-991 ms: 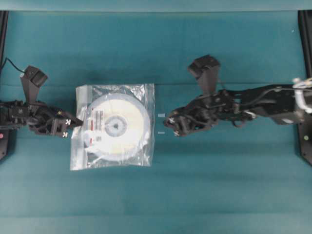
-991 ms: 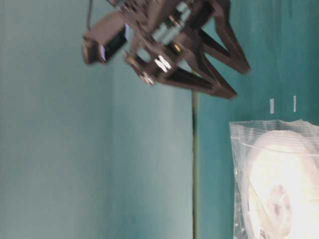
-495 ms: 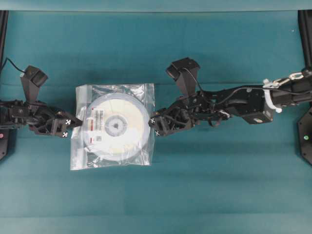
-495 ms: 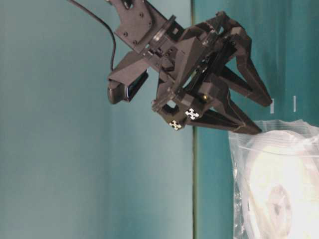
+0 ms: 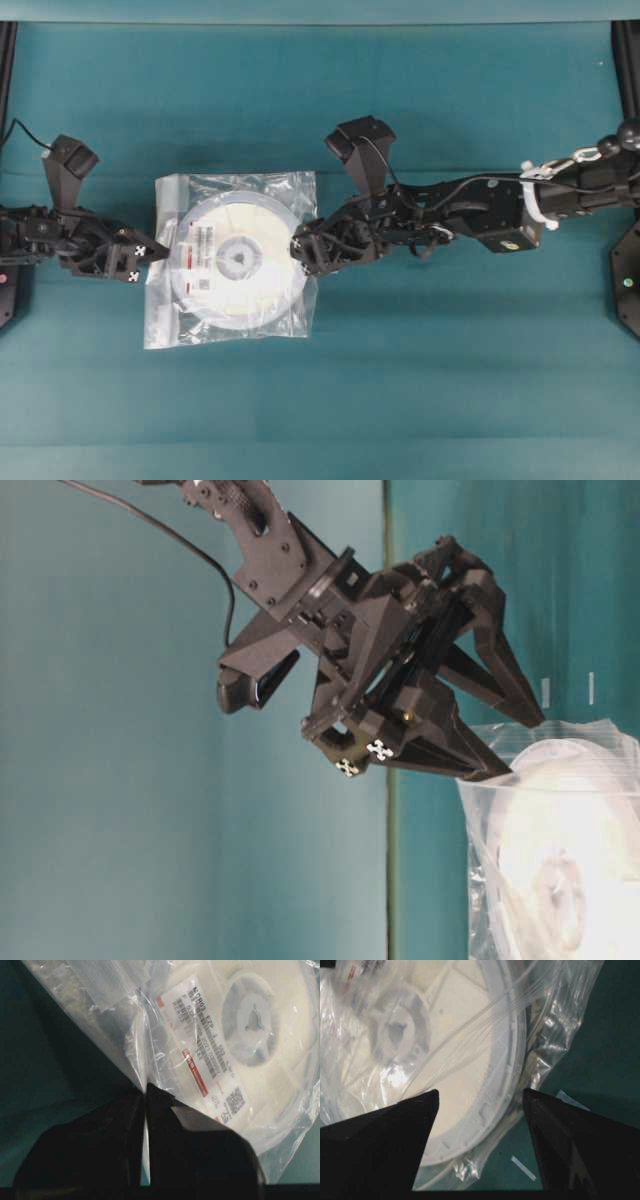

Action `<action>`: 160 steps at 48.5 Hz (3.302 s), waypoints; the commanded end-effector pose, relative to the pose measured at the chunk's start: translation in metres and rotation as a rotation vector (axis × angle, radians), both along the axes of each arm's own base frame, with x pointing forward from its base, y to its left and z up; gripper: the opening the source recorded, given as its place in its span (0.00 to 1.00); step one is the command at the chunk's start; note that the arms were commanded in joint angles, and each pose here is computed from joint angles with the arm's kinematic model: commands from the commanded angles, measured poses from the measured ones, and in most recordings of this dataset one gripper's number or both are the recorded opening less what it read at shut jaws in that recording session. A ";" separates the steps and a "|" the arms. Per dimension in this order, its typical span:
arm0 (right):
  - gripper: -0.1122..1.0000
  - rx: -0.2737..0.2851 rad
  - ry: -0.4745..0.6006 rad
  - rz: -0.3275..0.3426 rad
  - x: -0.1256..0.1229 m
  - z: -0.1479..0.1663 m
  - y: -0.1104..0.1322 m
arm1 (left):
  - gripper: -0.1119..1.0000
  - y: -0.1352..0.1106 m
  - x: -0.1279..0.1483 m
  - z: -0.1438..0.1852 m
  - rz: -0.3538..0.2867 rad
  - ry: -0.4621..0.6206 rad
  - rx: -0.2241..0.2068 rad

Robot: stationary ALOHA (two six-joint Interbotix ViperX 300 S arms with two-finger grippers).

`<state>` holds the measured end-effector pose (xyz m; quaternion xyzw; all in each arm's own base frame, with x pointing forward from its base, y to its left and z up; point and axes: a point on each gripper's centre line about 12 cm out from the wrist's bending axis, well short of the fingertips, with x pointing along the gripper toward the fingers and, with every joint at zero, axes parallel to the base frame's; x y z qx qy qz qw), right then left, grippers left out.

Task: Take out the reel from the clear zip bag.
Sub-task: 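Insert the right gripper into the bag and grasp the white reel rim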

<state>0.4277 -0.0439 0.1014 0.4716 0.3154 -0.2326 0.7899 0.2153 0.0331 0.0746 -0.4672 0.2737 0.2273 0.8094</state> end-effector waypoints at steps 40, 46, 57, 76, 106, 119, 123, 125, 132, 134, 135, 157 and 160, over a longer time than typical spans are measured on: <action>0.78 0.032 -0.050 -0.020 0.025 0.000 0.008 | 0.11 0.000 0.002 -0.001 -0.007 0.008 0.002; 0.76 0.029 -0.068 -0.021 0.028 0.003 0.008 | 0.11 0.000 0.002 -0.001 -0.007 0.008 0.002; 0.73 0.022 -0.099 -0.013 0.035 0.007 0.011 | 0.11 0.000 0.002 -0.001 -0.007 0.008 0.002; 0.67 0.027 -0.072 -0.005 0.031 0.004 0.014 | 0.11 0.000 0.002 -0.001 -0.007 0.010 0.001; 0.60 0.035 -0.106 0.001 0.029 0.034 0.016 | 0.11 0.000 0.004 0.000 -0.005 0.003 0.001; 0.14 0.045 -0.044 0.014 0.022 0.026 0.018 | 0.11 0.000 0.003 -0.001 -0.005 0.006 0.001; 0.14 0.048 -0.033 0.012 0.019 0.022 0.018 | 0.11 0.000 0.002 -0.001 -0.005 0.008 0.001; 0.14 0.047 -0.028 0.013 0.018 0.021 0.018 | 0.11 0.000 0.003 -0.001 -0.005 0.005 0.001; 0.14 0.047 -0.018 0.009 0.013 0.018 0.017 | 0.11 0.000 0.004 0.000 -0.005 0.003 0.001; 0.14 0.049 -0.013 0.008 0.012 0.017 0.018 | 0.11 0.000 0.003 -0.001 -0.005 0.005 0.001; 0.14 0.049 -0.015 0.008 0.011 0.018 0.017 | 0.11 0.000 0.003 -0.001 -0.005 0.005 0.001; 0.14 0.048 0.004 0.006 -0.011 0.018 0.018 | 0.11 0.000 0.004 0.000 -0.005 0.003 0.001; 0.14 0.047 0.004 0.006 -0.015 0.019 0.018 | 0.11 0.000 0.004 0.000 -0.005 0.002 0.001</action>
